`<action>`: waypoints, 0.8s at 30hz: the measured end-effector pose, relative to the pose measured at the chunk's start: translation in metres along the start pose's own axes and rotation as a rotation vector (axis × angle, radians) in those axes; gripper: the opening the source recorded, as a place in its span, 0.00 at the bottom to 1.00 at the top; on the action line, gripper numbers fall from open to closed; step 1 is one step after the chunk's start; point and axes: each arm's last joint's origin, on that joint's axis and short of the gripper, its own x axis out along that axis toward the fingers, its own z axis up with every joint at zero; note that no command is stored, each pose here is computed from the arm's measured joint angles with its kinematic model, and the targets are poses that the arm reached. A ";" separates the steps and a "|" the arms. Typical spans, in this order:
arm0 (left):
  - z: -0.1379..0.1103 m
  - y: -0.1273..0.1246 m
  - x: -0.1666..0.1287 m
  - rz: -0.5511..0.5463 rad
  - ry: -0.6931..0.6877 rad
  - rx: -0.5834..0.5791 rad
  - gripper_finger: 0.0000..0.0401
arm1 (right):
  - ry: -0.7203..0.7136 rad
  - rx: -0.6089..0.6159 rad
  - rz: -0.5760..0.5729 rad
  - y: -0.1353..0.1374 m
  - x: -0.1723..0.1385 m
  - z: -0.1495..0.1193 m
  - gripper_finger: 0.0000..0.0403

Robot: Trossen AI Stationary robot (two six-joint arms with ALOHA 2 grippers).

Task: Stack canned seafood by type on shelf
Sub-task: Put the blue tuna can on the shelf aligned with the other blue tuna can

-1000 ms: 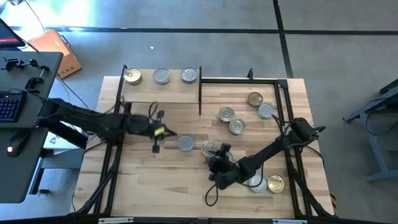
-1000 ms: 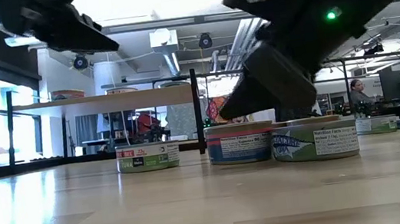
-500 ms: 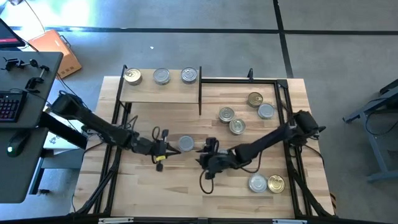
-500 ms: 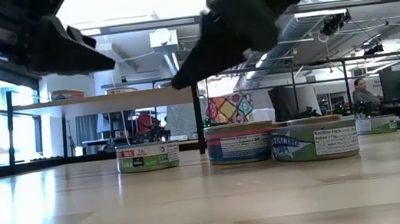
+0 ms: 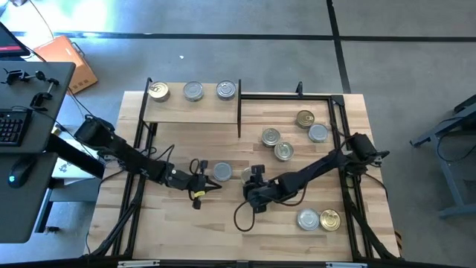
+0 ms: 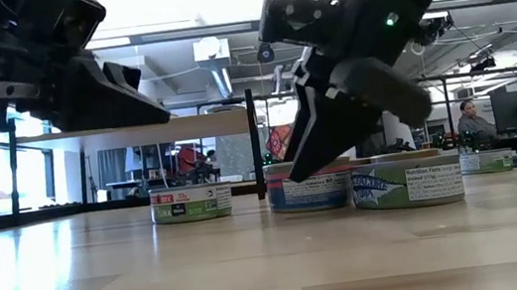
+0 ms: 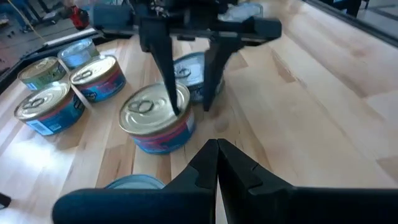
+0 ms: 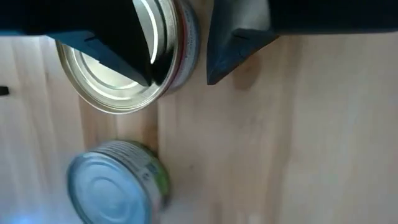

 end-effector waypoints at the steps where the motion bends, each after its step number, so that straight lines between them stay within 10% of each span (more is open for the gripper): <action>1: 0.000 0.000 0.000 0.000 -0.002 -0.001 0.00 | 0.004 0.008 -0.009 -0.001 0.001 0.000 0.33; 9: 0.007 -0.002 0.000 -0.062 -0.076 0.101 0.10 | 0.016 0.037 -0.035 -0.002 0.002 -0.002 0.02; 24: 0.018 -0.032 0.036 -0.135 -0.124 0.601 0.40 | -0.045 -0.022 0.108 0.013 -0.026 0.005 0.00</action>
